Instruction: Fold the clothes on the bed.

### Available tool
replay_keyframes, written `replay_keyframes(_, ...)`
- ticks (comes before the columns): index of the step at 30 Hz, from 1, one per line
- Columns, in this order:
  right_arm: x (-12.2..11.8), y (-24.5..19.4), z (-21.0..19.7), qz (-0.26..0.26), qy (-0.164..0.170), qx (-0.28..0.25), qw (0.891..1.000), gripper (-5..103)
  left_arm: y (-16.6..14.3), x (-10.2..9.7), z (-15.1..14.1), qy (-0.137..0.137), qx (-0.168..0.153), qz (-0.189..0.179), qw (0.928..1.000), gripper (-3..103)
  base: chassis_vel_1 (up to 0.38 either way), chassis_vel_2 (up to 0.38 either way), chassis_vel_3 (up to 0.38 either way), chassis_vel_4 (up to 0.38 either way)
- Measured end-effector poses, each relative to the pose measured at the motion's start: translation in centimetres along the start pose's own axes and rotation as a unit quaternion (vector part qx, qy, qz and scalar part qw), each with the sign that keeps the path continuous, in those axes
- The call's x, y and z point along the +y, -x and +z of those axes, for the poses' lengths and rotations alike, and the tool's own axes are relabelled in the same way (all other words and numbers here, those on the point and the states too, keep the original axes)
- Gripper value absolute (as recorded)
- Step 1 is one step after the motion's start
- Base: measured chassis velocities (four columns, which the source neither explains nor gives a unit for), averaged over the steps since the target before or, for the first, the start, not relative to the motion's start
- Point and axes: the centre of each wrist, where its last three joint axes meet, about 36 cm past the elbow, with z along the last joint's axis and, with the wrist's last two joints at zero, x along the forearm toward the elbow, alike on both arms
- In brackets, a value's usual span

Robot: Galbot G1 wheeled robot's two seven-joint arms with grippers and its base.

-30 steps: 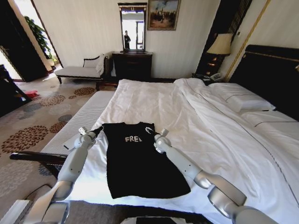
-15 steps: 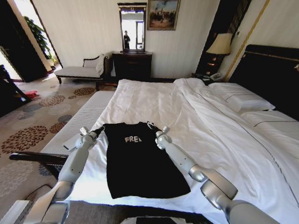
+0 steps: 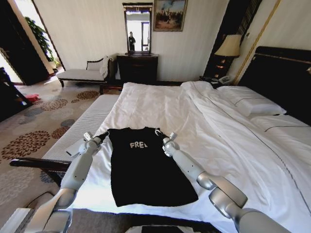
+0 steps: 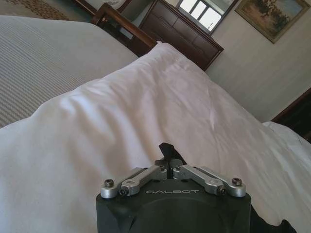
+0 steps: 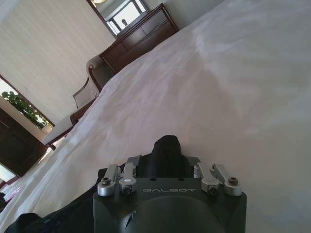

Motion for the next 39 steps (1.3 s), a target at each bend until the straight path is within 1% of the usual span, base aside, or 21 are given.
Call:
replay_keyframes(4, 0.0, 0.2, -0.3, 0.0, -0.007, -0.009, 1.0, 31, 0.0, -0.1, 0.0, 0.002, -0.001, 0.0, 1.0, 0, 0.0, 0.0, 0.0, 0.0)
replay_keyframes(5, 0.0, 0.2, -0.3, 0.0, -0.007, -0.009, 1.0, 31, 0.0, -0.1, 0.0, 0.002, -0.001, 0.0, 1.0, 0, 0.0, 0.0, 0.0, 0.0)
replay_keyframes(8, 0.2, 0.5, -0.6, -0.006, -0.008, -0.018, 1.0, 14, 0.1, -0.1, -0.1, 0.002, -0.002, 0.002, 1.0, 0, 0.0, 0.0, 0.0, 0.0)
replay_keyframes(10, 0.3, 0.5, -0.6, -0.008, -0.007, -0.019, 1.0, 14, 0.1, -0.1, -0.2, 0.002, -0.002, 0.002, 1.0, 0, 0.0, 0.0, 0.0, 0.0)
replay_keyframes(12, 0.6, 0.8, -1.1, -0.019, -0.004, -0.031, 0.999, 4, 0.0, -0.2, -0.6, 0.004, -0.007, 0.004, 1.0, 0, 0.0, 0.0, 0.0, 0.0)
replay_keyframes(13, 0.8, 0.9, -1.5, -0.024, -0.001, -0.037, 0.999, 2, 0.1, -0.2, -0.9, 0.003, -0.011, 0.006, 0.9999, 0, 0.0, 0.0, 0.0, 0.0)
replay_keyframes(17, 1.8, 1.5, -3.0, -0.04, 0.011, -0.062, 0.997, 1, 0.3, 0.0, -2.3, 0.001, -0.022, 0.005, 0.9997, 0, 0.0, 0.0, 0.0, 0.0)
replay_keyframes(18, 2.4, 1.8, -4.1, -0.047, 0.021, -0.075, 0.996, 1, 0.8, 0.1, -3.5, 0.0, -0.03, 0.003, 0.9996, 0, 0.0, 0.0, 0.0, 0.0)
replay_keyframes(19, 2.4, 1.8, -4.1, -0.047, 0.021, -0.075, 0.996, 1, 0.8, 0.1, -3.5, 0.0, -0.03, 0.003, 0.9996, 0, 0.0, 0.0, 0.0, 0.0)
replay_keyframes(22, 3.6, 2.3, -6.1, -0.057, 0.035, -0.095, 0.993, 1, 1.8, -0.4, -6.3, -0.002, -0.046, 0.005, 0.9989, 0, 0.0, 0.0, 0.0, 0.0)
replay_keyframes(23, 3.6, 2.3, -6.1, -0.057, 0.035, -0.095, 0.993, 1, 1.8, -0.4, -6.3, -0.002, -0.046, 0.005, 0.9989, 0, 0.0, 0.0, 0.0, 0.0)
replay_keyframes(24, 3.9, 2.5, -6.9, -0.061, 0.037, -0.104, 0.992, 1, 2.3, -0.9, -7.7, -0.002, -0.054, 0.009, 0.9985, 0, 0.0, 0.0, 0.0, 0.0)
replay_keyframes(26, 4.2, 2.7, -7.9, -0.064, 0.04, -0.116, 0.99, 1, 2.7, -1.5, -9.3, -0.004, -0.064, 0.015, 0.9979, 0, 0.0, 0.0, 0.0, 0.0)
replay_keyframes(28, 4.8, 3.0, -9.6, -0.069, 0.051, -0.135, 0.987, 1, 3.2, -2.6, -11.5, -0.007, -0.076, 0.025, 0.9968, 0, 0.0, 0.0, 0.0, 0.0)
replay_keyframes(29, 4.8, 3.0, -9.6, -0.069, 0.051, -0.135, 0.987, 1, 3.2, -2.6, -11.5, -0.007, -0.076, 0.025, 0.9968, 0, 0.0, 0.0, 0.0, 0.0)
replay_keyframes(32, 5.3, 2.9, -11.0, -0.079, 0.059, -0.152, 0.983, 1, 3.3, -3.7, -12.9, -0.007, -0.086, 0.039, 0.9955, 0, 0.0, 0.0, 0.0, 0.0)
replay_keyframes(33, 5.3, 2.9, -11.0, -0.079, 0.059, -0.152, 0.983, 1, 3.3, -3.7, -12.9, -0.007, -0.086, 0.039, 0.9955, 0, 0.0, 0.0, 0.0, 0.0)
replay_keyframes(35, 5.7, 2.5, -11.9, -0.089, 0.061, -0.161, 0.981, 1, 2.6, -4.9, -13.8, -0.002, -0.096, 0.059, 0.9936, 0, 0.0, 0.0, 0.0, 0.0)
replay_keyframes(36, 5.7, 2.5, -12.0, -0.09, 0.061, -0.162, 0.981, 1, 2.5, -4.9, -13.8, -0.001, -0.097, 0.061, 0.9934, 0, 0.0, 0.0, 0.0, 0.0)
replay_keyframes(37, 6.0, 2.1, -12.7, -0.098, 0.06, -0.165, 0.98, 1, 1.9, -5.4, -14.1, 0.005, -0.101, 0.072, 0.9922, 0, 0.0, 0.0, 0.0, 0.0)
replay_keyframes(39, 6.2, 2.0, -13.0, -0.102, 0.058, -0.165, 0.979, 1, 1.7, -5.5, -14.3, 0.007, -0.102, 0.076, 0.9918, 0, 0.0, 0.0, 0.0, 0.0)
